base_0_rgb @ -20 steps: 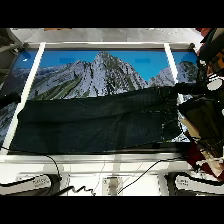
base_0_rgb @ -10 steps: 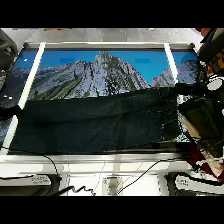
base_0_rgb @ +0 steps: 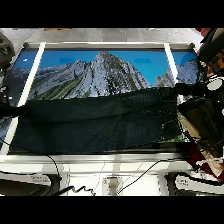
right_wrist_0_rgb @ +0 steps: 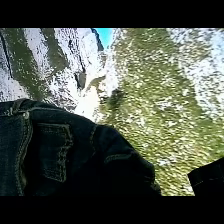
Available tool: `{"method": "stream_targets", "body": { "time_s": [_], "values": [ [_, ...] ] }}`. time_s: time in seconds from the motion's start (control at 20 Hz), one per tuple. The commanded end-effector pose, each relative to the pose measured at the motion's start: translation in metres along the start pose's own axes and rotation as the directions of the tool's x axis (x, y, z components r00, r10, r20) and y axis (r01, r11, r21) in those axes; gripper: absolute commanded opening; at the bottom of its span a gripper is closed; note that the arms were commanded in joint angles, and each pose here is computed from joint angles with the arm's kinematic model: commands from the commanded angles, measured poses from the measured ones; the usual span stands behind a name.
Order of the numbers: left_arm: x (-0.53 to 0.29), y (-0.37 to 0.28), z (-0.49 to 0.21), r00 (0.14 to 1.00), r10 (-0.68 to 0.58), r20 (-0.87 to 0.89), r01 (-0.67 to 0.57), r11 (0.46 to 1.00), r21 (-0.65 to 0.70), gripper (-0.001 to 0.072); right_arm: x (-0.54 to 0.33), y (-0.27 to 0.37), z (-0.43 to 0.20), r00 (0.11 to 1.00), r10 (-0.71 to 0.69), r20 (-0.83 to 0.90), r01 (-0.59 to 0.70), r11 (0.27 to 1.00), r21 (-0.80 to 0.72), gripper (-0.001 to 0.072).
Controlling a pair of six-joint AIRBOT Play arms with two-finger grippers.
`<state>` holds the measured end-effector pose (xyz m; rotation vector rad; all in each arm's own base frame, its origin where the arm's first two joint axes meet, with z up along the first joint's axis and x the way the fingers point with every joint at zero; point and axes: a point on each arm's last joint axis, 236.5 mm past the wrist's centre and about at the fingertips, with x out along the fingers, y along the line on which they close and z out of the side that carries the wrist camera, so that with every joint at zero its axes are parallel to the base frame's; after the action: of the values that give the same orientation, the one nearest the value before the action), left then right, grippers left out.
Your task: Fold the clothes and pants, and hang the long-sleeved shirts on hangers.
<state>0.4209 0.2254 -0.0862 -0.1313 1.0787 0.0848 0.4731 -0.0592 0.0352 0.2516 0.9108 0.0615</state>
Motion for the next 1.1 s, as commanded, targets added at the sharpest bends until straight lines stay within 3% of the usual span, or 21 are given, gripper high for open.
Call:
{"method": "stream_targets", "body": {
  "time_s": [0.0,0.05,0.1,0.15,0.35,0.5,0.65,0.7,0.75,0.8,1.05],
  "values": [
    [0.011,-0.007,0.022,0.997,0.03,0.072,-0.032,0.999,0.027,0.034,0.0,0.0,0.0,1.0,0.0,0.001,0.0,1.0,0.001,0.0026],
    [0.01,-0.007,0.035,0.992,0.047,0.121,-0.049,0.999,0.017,0.0234,0.0,0.0,0.0,1.0,0.0,0.002,0.0,1.0,0.002,0.0027],
    [0.01,-0.007,0.046,0.985,0.055,0.164,-0.054,0.998,-0.007,0.007,0.0,0.0,0.0,1.0,0.0,0.002,0.0,1.0,0.002,0.0027],
    [0.007,-0.008,0.056,0.978,0.058,0.203,-0.052,0.998,-0.038,0.0029,0.0,0.0,0.0,1.0,0.0,0.002,0.0,1.0,0.002,0.0026],
    [-0.03,0.001,0.096,0.929,0.12,0.351,-0.092,0.991,-0.096,0.0028,0.0,0.0,0.001,1.0,-0.002,0.006,0.002,1.0,0.0,0.0026],
    [-0.09,0.015,0.136,0.836,0.216,0.504,-0.182,0.976,-0.117,0.0028,0.0,-0.002,0.007,0.999,-0.011,0.03,0.011,1.0,0.0,0.0027],
    [-0.104,0.021,0.146,0.802,0.248,0.543,-0.21,0.969,-0.132,0.0029,0.0,-0.003,0.009,0.999,-0.014,0.038,0.014,1.0,0.001,0.0026],
    [-0.096,0.021,0.142,0.814,0.243,0.527,-0.205,0.97,-0.131,0.0115,0.0,-0.003,0.009,0.999,-0.015,0.038,0.015,1.0,0.001,0.0026],
    [-0.083,0.018,0.134,0.838,0.223,0.498,-0.186,0.975,-0.123,0.0478,0.001,-0.004,0.009,0.999,-0.015,0.039,0.015,1.0,0.002,0.0026],
    [-0.071,0.015,0.126,0.861,0.201,0.467,-0.164,0.979,-0.118,0.071,0.002,-0.004,0.01,0.999,-0.017,0.043,0.017,1.0,0.002,0.0027],
    [-0.052,0.023,0.096,0.915,0.157,0.372,-0.086,0.976,-0.201,0.07,0.003,-0.007,0.015,0.997,-0.027,0.066,0.027,1.0,0.004,0.0027]
  ]
}}
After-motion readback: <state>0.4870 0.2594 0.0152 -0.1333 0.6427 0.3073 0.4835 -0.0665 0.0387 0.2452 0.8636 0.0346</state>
